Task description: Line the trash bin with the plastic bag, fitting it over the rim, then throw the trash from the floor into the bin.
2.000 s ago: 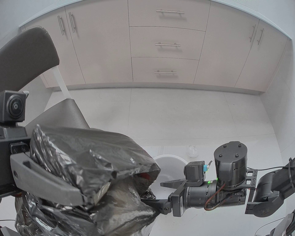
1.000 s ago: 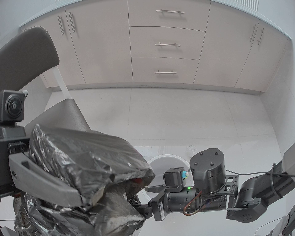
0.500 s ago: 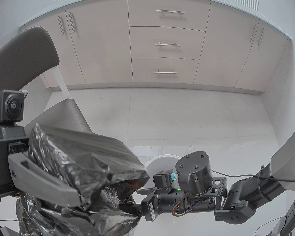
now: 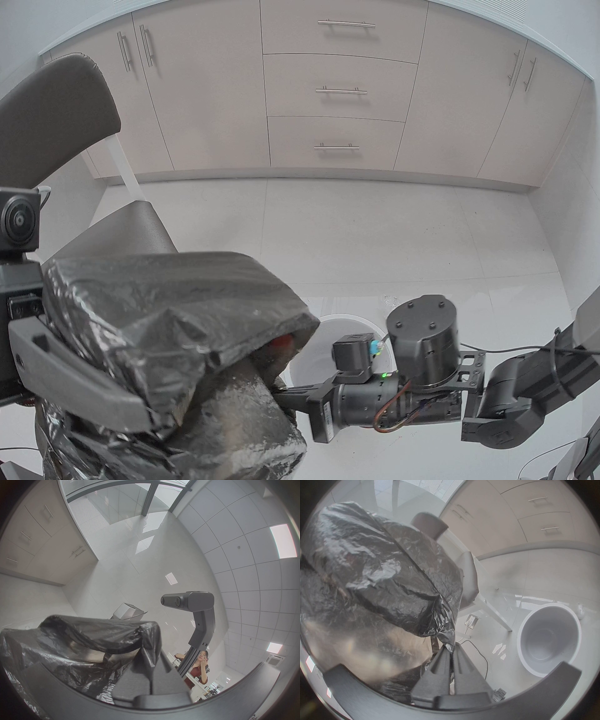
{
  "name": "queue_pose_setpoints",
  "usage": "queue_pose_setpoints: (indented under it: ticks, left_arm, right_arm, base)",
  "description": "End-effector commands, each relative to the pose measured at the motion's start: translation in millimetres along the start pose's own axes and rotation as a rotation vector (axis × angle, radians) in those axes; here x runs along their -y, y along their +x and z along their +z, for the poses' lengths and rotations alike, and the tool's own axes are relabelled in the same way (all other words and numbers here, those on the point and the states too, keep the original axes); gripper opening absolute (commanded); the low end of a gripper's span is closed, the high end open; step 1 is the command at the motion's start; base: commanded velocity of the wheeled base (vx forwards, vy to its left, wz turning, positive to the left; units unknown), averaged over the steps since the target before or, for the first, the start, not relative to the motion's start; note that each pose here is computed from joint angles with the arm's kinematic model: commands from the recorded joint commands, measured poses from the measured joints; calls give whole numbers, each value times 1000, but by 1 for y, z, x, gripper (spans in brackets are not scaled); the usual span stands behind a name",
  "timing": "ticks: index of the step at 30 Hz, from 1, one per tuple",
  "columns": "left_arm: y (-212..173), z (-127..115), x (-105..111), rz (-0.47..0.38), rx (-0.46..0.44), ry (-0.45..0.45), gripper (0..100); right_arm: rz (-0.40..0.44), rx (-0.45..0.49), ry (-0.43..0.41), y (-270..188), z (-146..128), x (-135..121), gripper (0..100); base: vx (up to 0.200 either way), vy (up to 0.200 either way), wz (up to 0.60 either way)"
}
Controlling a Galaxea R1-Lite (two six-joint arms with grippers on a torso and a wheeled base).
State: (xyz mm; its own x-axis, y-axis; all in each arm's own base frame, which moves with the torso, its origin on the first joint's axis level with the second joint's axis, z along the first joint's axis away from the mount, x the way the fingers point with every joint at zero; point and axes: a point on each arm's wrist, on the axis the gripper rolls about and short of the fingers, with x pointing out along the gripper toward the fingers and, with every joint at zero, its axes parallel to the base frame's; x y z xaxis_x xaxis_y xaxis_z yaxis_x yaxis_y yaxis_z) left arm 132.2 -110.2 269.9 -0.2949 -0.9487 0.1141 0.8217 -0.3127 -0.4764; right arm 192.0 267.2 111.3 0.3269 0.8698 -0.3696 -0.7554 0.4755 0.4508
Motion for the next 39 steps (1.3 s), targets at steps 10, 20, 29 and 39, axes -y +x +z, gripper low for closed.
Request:
queue_pose_setpoints:
  ticks: [10,20,29,39]
  left_arm:
    - [-11,-17,-6,97,61,-47,0]
    - [-18,-18,-49,290,190,-157,0]
    - [21,-7,-80,376,297,-205,0]
    - [28,-2,-64,335,312,-177,0]
  right_arm:
    - [-161,114,67,-111,35,9,0]
    - [-262,207,49,-141,43,-2,0]
    - [-253,231,39,-163,48,-15,0]
    - [-227,180,45,-156,40,-10,0]
  base:
    - [0,0,0]
    - [0,0,0]
    - [0,0,0]
    - [0,0,0]
